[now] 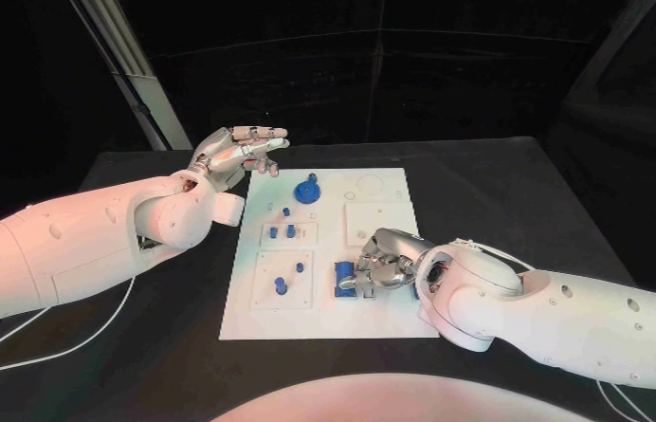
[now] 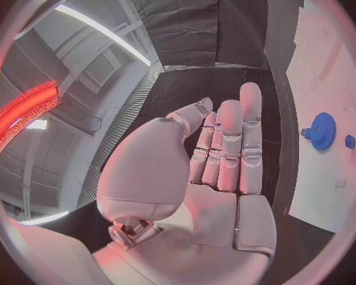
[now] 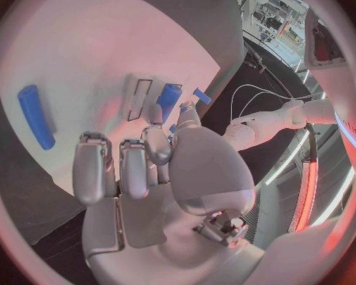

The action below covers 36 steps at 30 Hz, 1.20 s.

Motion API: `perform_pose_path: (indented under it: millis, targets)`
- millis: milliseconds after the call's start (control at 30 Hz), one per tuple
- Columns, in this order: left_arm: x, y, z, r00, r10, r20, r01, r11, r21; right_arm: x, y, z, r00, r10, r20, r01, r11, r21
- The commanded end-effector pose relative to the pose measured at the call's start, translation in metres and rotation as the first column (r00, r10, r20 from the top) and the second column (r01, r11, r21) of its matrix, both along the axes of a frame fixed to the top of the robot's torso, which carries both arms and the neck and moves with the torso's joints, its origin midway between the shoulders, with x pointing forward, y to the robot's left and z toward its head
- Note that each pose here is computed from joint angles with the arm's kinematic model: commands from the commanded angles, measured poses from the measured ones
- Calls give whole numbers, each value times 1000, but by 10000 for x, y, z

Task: Assemble the parts on the task board

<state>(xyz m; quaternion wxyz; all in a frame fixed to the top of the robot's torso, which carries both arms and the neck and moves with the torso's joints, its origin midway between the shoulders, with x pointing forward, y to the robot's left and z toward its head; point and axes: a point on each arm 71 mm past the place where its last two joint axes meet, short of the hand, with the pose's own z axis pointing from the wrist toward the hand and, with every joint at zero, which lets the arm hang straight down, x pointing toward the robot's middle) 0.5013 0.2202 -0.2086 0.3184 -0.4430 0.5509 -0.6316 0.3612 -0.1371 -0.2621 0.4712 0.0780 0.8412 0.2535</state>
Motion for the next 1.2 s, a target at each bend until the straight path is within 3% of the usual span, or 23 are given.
perform_pose_path:
  millis: [33, 200, 367, 500, 667, 933, 1200]
  targets:
    - [2, -13, 12, 1000, -12, 2, 12, 1000, -10, -11, 14, 23, 999, 34, 21, -34, 999, -10]
    - [1, -8, 12, 1000, -11, 2, 11, 1000, -10, -3, -94, 59, 999, 4, 53, -6, 1000, 29]
    - [-5, -7, 14, 1000, -10, 2, 10, 1000, -10, -43, -301, 121, 998, 2, 55, -9, 992, 126]
    - [-6, -3, 14, 1000, -8, 2, 8, 1000, -9, -75, -498, 151, 999, -5, 52, -1, 992, 129]
    - [-6, -11, 14, 1000, -9, 3, 9, 1000, -9, -101, -731, 133, 1000, -16, 25, 14, 999, 46]
    - [-2, -35, 12, 1000, -12, 3, 12, 1000, -10, -122, -887, 136, 998, -3, 69, 13, 988, -153]
    - [1, -39, 10, 1000, -10, 3, 10, 1000, -9, -102, -969, 111, 996, 10, 87, 13, 965, -261]
